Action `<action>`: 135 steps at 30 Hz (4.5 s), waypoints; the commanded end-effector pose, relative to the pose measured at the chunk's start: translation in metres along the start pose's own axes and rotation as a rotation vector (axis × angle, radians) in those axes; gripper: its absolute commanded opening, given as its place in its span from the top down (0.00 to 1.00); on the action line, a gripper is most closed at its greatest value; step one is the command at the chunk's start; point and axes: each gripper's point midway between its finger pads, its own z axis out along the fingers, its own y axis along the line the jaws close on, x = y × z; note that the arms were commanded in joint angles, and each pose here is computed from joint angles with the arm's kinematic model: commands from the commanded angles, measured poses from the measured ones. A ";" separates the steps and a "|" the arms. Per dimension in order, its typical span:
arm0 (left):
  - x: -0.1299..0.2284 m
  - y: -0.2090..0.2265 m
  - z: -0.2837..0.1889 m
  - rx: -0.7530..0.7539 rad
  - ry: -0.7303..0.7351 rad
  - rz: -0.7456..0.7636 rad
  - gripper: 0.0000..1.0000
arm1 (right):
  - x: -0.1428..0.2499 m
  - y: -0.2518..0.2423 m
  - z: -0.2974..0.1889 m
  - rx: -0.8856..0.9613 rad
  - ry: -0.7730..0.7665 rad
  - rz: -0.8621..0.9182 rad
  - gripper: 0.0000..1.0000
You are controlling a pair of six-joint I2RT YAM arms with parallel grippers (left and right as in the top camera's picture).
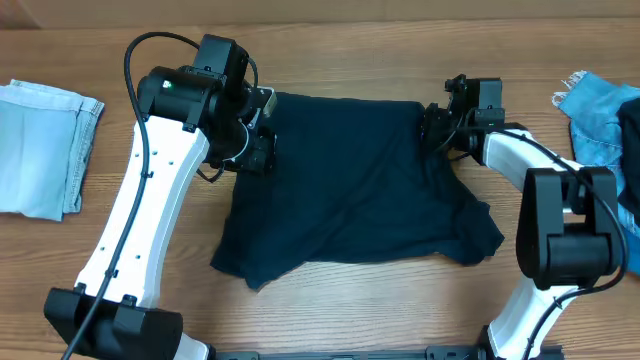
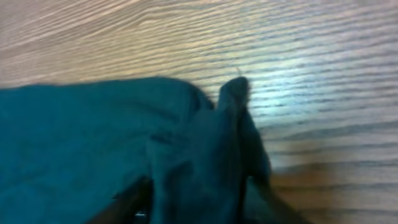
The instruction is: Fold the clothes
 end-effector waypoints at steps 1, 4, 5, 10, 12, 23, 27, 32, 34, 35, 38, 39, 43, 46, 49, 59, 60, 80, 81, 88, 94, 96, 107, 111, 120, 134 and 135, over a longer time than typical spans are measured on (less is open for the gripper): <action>-0.003 -0.007 -0.014 0.029 -0.049 0.021 0.51 | -0.014 -0.016 -0.002 0.089 -0.057 -0.005 0.79; -0.004 -0.007 -0.014 0.029 -0.051 0.007 0.51 | -0.039 -0.038 -0.009 0.171 -0.157 0.013 0.92; -0.004 -0.007 -0.014 0.029 -0.051 0.007 0.51 | -0.050 -0.047 -0.013 0.188 -0.204 0.019 0.92; -0.006 -0.007 -0.013 0.029 -0.060 0.009 0.50 | -0.101 -0.093 -0.043 0.239 -0.413 0.061 0.92; -0.011 -0.007 -0.013 0.029 -0.078 0.014 0.48 | -0.111 -0.110 -0.053 0.257 -0.456 0.072 0.92; -0.052 0.024 0.013 -0.123 -0.212 0.026 0.28 | -0.122 -0.120 -0.070 0.143 -0.461 0.039 0.22; -0.069 0.040 0.067 -0.140 -0.207 0.019 0.28 | -0.130 -0.097 -0.089 0.044 -0.470 0.141 0.15; -0.124 0.073 0.126 -0.187 -0.302 0.012 0.36 | -0.115 -0.038 -0.133 -0.187 -0.350 0.259 0.22; -0.144 0.092 0.150 -0.216 -0.346 -0.005 0.30 | -0.103 -0.014 -0.143 -0.261 -0.285 0.255 0.23; -0.151 0.101 0.162 -0.219 -0.365 -0.012 0.27 | -0.098 -0.006 -0.145 -0.280 -0.262 0.254 0.23; -0.171 0.118 0.183 -0.209 -0.430 -0.026 0.19 | -0.081 0.016 -0.146 -0.307 -0.187 0.238 0.23; -0.179 0.121 0.188 -0.188 -0.460 -0.026 0.18 | -0.074 0.022 -0.144 -0.310 -0.160 0.223 0.23; -0.205 0.122 0.186 -0.107 -0.577 -0.008 0.18 | -0.053 0.040 -0.136 -0.313 -0.084 0.155 0.23; -0.219 0.117 0.182 -0.078 -0.640 0.015 0.21 | -0.051 0.045 -0.134 -0.320 -0.073 0.149 0.23; -0.220 0.105 0.187 0.007 -0.642 0.010 0.35 | -0.049 0.045 -0.134 -0.319 -0.068 0.152 0.23; -0.177 0.083 0.191 0.188 -0.443 -0.037 0.73 | -0.043 0.044 -0.133 -0.313 -0.043 0.164 0.23; -0.177 0.085 0.182 0.179 -0.451 -0.016 0.73 | -0.042 0.043 -0.133 -0.312 -0.040 0.165 0.23; -0.078 0.039 0.221 0.098 -0.065 0.157 0.69 | -0.037 0.042 -0.133 -0.305 -0.019 0.177 0.23; -0.073 0.041 0.228 0.097 -0.038 0.154 0.69 | -0.037 0.041 -0.132 -0.299 -0.020 0.178 0.23; -0.092 0.077 0.246 -0.076 -0.097 0.113 0.67 | -0.038 0.039 -0.132 -0.282 -0.023 0.179 0.23; -0.158 0.183 0.208 -0.322 -0.420 -0.122 0.64 | -0.036 0.038 -0.131 -0.281 -0.018 0.182 0.23; -0.162 0.215 0.196 -0.336 -0.474 -0.203 0.63 | -0.034 0.038 -0.131 -0.278 -0.008 0.187 0.23; -0.183 0.229 0.139 -0.182 -0.535 -0.228 0.67 | 0.000 0.001 -0.125 -0.048 0.098 0.220 0.28; -0.181 0.164 0.112 -0.003 -0.462 -0.137 0.65 | 0.022 -0.025 -0.125 0.108 0.164 0.292 0.56; -0.104 0.033 0.177 0.053 -0.093 0.179 0.67 | 0.094 0.000 -0.081 0.045 0.395 0.299 0.91; -0.076 0.047 0.239 -0.057 -0.112 0.179 0.63 | 0.130 -0.027 -0.023 0.199 0.359 0.289 0.92; -0.082 0.053 0.238 -0.081 -0.138 0.159 0.62 | 0.128 -0.031 -0.015 0.206 0.340 0.283 0.92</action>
